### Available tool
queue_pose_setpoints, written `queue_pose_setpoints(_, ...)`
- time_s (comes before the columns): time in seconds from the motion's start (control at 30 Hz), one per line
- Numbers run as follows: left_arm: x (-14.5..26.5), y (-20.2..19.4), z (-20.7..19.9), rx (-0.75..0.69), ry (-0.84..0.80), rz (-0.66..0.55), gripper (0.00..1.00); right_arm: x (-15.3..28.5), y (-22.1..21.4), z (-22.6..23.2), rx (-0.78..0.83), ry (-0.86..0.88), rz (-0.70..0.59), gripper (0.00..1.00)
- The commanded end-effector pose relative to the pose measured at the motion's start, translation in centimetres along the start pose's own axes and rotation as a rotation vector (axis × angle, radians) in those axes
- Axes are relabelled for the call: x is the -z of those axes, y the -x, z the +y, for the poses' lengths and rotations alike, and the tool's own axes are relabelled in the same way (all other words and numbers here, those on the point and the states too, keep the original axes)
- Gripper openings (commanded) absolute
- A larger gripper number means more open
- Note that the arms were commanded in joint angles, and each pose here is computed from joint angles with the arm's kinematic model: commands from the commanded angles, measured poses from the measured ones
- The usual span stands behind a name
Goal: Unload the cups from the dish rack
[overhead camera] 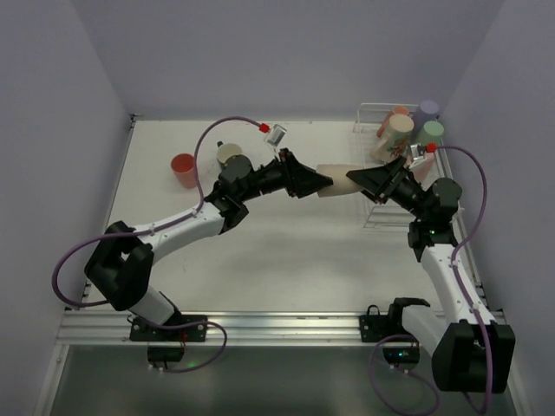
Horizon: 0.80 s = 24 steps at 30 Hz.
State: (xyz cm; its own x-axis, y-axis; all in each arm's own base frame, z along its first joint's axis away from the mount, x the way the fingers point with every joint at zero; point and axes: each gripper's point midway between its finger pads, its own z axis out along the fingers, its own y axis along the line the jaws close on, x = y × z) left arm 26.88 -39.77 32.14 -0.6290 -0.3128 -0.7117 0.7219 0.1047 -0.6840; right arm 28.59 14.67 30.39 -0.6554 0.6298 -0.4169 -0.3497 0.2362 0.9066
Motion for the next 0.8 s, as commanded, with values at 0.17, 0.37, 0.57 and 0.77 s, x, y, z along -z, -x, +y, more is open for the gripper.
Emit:
queue_pose_setpoints(0.17, -0.2, 2.2, -3.9, -0.044, -0.127, -0.067, 0.18, -0.7, -0.7, 0.4, 0.023, 0.035, 0.017, 0.38)
queue_pose_setpoints(0.37, 0.3, 3.1, -3.5, -0.083, -0.045, -0.095, 0.00, -0.7, -0.6, -0.1, 0.018, 0.024, 0.003, 0.59)
queue_pose_setpoints(0.57, 0.5, 4.9, 0.3, -0.209, 0.256, -0.044, 0.00, -0.3, -0.1, -0.2, 0.081, -0.038, -0.030, 0.94)
queue_pose_setpoints(0.77, 4.7, 5.0, 9.0, -0.403, 0.781, 0.193, 0.00, 1.5, 1.1, -0.9, 0.260, -0.219, -0.109, 0.99)
